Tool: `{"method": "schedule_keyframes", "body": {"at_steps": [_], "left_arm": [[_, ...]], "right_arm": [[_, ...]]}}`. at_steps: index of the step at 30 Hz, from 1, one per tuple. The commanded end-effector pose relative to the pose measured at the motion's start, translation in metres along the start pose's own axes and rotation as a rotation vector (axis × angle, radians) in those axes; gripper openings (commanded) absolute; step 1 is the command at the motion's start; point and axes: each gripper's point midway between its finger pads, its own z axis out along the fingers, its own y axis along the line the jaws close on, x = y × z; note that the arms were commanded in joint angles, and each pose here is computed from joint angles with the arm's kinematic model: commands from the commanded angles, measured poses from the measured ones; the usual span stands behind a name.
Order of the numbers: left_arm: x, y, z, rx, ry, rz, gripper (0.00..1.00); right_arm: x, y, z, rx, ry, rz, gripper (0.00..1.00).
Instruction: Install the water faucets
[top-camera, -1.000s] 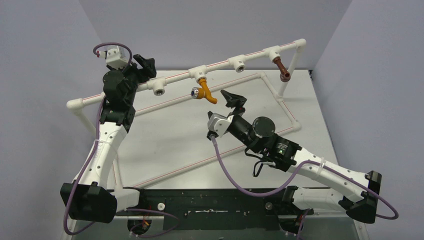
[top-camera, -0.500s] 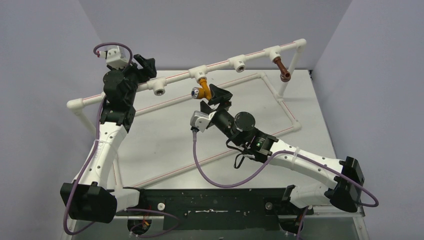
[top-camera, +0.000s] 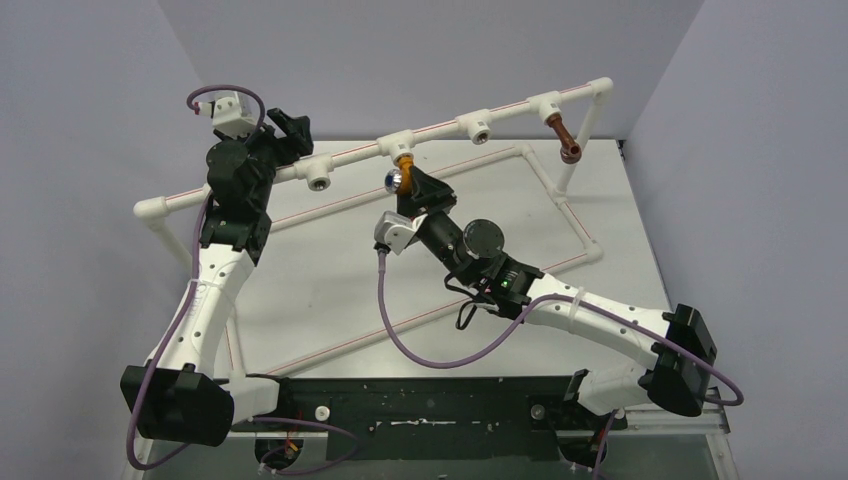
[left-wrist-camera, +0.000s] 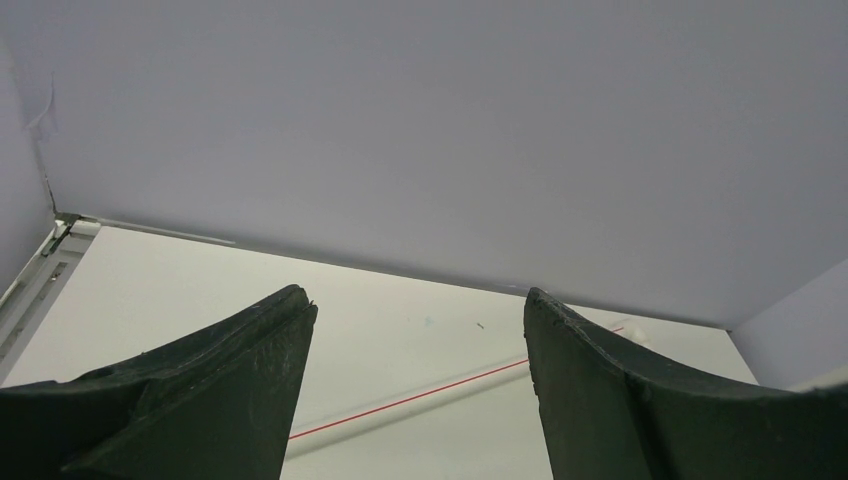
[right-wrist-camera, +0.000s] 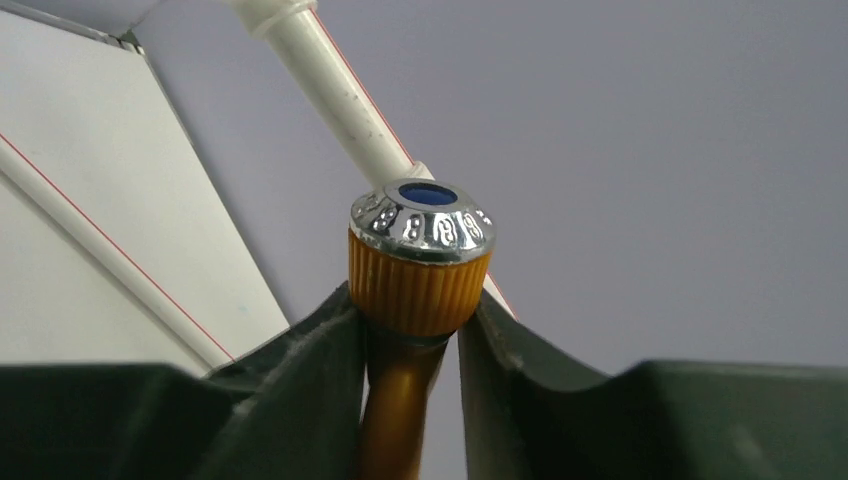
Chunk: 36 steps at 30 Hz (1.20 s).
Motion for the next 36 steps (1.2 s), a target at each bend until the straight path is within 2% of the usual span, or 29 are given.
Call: {"method": "schedule_keyframes", "body": {"at_steps": [1, 2, 3, 6, 17, 22, 30, 36], "left_arm": [[0.239, 0.044, -0.078, -0.078, 0.846, 0.059, 0.74], [0.239, 0.045, -0.077, -0.079, 0.848, 0.059, 0.74], [0.240, 0.044, -0.078, -0.079, 0.850, 0.059, 0.74], [0.239, 0.044, -0.078, -0.079, 0.849, 0.061, 0.74], [0.240, 0.045, -0.078, -0.081, 0.850, 0.060, 0.74], [0.240, 0.045, -0.078, -0.080, 0.850, 0.060, 0.74], [0.238, 0.043, -0.078, -0.075, 0.844, 0.058, 0.74], [0.238, 0.043, -0.078, -0.074, 0.846, 0.058, 0.74]], "right_arm": [[-0.020, -0.042, 0.007, 0.140, -0.060, 0.089, 0.17], [-0.019, -0.041, 0.008, 0.144, -0.054, 0.104, 0.05], [-0.017, -0.041, 0.008, 0.152, -0.048, 0.132, 0.00], [-0.015, -0.044, 0.004, 0.200, -0.046, 0.270, 0.00], [0.017, -0.045, -0.006, 0.503, 0.008, 1.057, 0.00], [0.026, -0.040, -0.010, 0.616, 0.009, 1.358, 0.00], [0.026, -0.027, -0.012, 0.689, -0.019, 1.788, 0.00], [0.021, -0.010, -0.012, 0.728, 0.070, 2.121, 0.00]]}}
